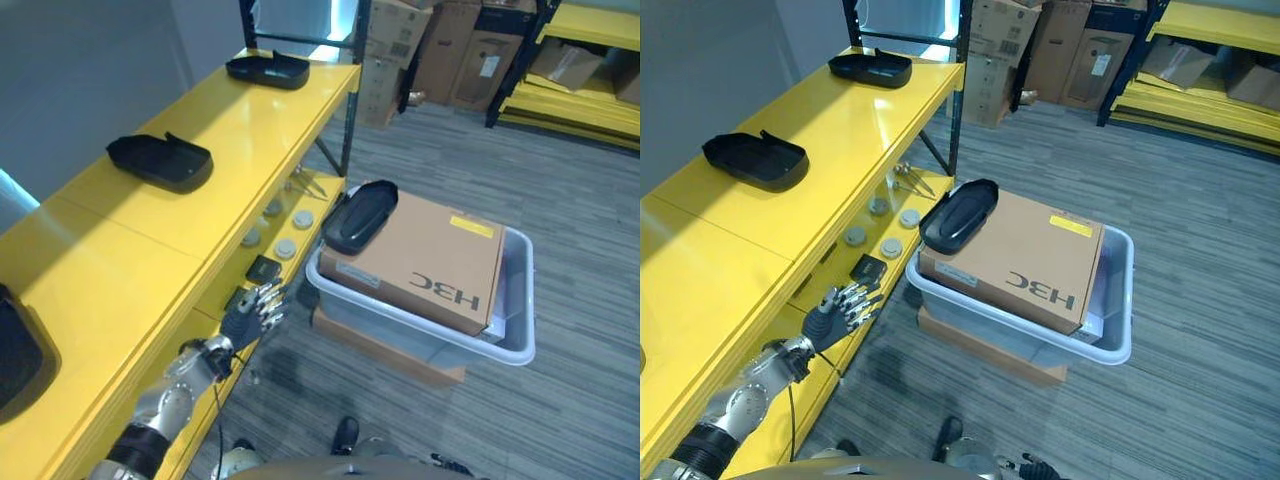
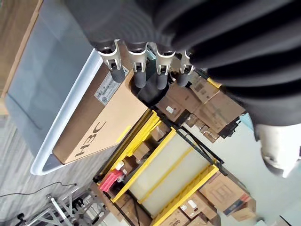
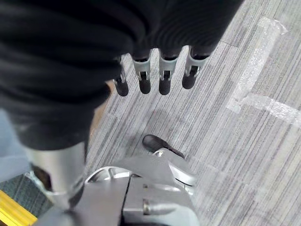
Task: Move parts from the plastic box to the shelf.
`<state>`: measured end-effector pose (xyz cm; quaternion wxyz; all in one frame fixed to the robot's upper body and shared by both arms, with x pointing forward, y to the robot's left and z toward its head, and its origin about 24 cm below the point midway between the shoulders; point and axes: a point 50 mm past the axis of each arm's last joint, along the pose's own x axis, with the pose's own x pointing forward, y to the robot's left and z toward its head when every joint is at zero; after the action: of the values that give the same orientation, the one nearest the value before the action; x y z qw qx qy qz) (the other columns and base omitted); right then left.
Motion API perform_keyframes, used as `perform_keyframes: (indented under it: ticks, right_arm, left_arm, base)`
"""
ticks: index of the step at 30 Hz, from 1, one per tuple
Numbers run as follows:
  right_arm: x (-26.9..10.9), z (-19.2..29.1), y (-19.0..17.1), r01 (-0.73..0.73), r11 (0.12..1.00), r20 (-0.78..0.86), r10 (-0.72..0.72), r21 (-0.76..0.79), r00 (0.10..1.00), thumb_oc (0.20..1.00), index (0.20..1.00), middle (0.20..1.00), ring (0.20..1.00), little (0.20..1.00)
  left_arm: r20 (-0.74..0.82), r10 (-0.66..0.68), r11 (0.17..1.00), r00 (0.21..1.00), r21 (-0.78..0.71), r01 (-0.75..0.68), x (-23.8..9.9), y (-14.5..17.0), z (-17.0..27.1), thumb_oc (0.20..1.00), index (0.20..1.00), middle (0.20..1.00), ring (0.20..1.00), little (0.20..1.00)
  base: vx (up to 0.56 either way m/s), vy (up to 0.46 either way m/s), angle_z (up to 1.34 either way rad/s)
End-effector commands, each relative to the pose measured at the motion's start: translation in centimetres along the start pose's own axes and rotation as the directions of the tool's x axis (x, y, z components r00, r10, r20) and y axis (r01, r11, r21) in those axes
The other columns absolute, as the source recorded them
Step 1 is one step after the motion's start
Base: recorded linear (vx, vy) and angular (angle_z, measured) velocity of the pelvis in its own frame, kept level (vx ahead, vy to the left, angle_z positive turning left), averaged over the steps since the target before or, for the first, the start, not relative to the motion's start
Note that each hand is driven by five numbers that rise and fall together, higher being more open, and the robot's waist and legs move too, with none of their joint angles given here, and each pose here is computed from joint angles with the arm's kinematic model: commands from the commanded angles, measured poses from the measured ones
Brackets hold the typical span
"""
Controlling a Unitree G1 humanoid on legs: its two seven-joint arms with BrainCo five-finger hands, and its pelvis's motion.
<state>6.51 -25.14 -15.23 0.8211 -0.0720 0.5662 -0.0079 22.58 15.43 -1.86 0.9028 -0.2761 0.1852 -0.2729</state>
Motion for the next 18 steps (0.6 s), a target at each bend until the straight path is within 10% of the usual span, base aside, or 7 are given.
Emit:
perform_keyframes:
  ticks: [1,9,18]
  right_arm:
    - [0.5,1.6,-0.1,-0.027,1.0,0.035,0.028,-0.006,0.999,1.0,1.0,1.0,1.0,1.0]
    - [0.9,3.1,-1.0,-0.005,1.0,0.042,0.005,0.008,0.999,1.0,1.0,1.0,1.0,1.0]
    - [0.8,1.2,-0.8,0.031,0.997,0.008,-0.031,0.072,0.999,1.0,1.0,1.0,1.0,1.0]
  left_arm:
    - [0.049,0.086,0.986,0.995,0.138,-0.092,-0.6,0.7,1.4,1.0,1.0,1.0,1.0,1.0]
    - [-0.242,0.518,0.795,0.82,0.49,-0.358,-3.7,6.5,-5.3,1.0,1.0,1.0,1.0,1.0]
    - [-0.28,0.715,0.638,0.641,0.637,-0.433,-6.6,8.2,-8.9,1.0,1.0,1.0,1.0,1.0]
  base:
    - [0.01,0.02,-0.85]
    - [0.01,0.085,-1.37]
    - [0.02,0.104,-0.29]
